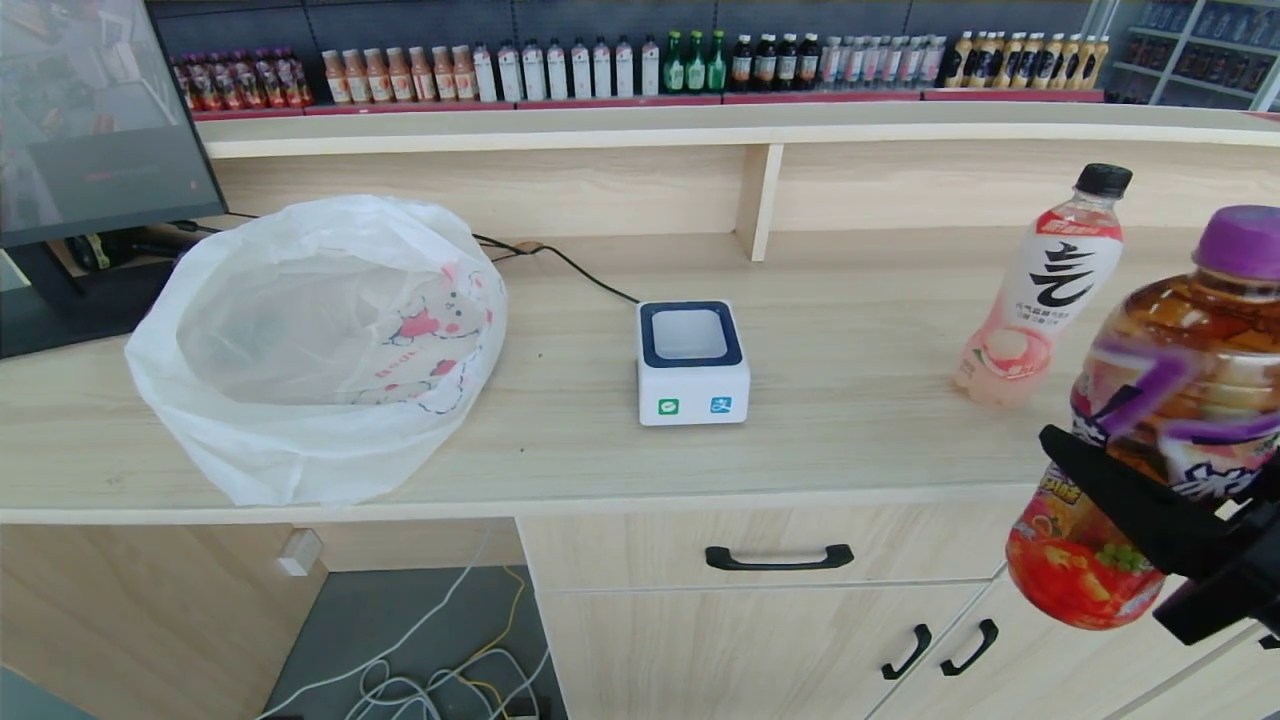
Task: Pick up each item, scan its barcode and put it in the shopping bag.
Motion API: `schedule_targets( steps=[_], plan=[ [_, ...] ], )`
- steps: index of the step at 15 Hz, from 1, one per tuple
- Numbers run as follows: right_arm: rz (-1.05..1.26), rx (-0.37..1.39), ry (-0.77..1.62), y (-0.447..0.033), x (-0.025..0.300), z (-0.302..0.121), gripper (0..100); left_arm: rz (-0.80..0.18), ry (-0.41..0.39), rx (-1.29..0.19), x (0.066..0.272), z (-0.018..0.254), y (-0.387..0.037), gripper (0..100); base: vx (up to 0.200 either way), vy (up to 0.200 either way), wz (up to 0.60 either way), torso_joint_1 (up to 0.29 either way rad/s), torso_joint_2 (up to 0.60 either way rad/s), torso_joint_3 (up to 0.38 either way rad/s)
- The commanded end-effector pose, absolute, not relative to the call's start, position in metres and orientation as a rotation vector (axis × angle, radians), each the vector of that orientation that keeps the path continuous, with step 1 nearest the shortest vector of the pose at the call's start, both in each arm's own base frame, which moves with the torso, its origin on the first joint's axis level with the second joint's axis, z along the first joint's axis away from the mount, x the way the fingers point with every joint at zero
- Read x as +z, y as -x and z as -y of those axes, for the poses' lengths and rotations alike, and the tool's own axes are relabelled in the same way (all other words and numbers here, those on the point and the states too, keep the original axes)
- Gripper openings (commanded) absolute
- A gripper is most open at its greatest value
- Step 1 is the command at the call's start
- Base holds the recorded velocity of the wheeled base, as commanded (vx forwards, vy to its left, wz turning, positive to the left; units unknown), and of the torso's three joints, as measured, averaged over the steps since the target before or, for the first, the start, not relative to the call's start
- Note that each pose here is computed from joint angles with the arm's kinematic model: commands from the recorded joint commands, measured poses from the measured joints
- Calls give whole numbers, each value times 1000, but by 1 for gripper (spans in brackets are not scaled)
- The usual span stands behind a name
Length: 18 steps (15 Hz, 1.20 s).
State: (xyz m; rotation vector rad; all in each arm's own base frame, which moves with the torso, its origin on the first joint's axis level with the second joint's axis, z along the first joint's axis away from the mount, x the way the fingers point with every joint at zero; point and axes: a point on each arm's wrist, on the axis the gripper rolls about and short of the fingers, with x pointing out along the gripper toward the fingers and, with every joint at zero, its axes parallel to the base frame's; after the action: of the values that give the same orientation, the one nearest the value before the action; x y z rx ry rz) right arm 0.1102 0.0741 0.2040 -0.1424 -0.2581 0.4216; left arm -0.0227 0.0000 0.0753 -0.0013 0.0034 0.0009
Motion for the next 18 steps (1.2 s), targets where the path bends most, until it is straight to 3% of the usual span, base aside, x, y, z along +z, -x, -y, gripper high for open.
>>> schedule_targets(
  steps=[1, 8, 12, 18],
  plan=[
    [354, 409, 156, -99, 227, -68, 0, -3, 2, 0, 75, 0, 23, 100, 0, 0, 0, 0, 0, 0],
    [344, 498, 467, -111, 219, -97, 0, -3, 2, 0, 75, 0, 23, 100, 0, 0, 0, 0, 0, 0],
    [362, 546, 484, -109, 219, -103, 0, -3, 2, 0, 75, 0, 23, 100, 0, 0, 0, 0, 0, 0],
    [480, 831, 576, -100, 223, -150, 0, -3, 0, 2, 75, 0, 23, 100, 0, 0, 0, 0, 0, 0]
  ],
)
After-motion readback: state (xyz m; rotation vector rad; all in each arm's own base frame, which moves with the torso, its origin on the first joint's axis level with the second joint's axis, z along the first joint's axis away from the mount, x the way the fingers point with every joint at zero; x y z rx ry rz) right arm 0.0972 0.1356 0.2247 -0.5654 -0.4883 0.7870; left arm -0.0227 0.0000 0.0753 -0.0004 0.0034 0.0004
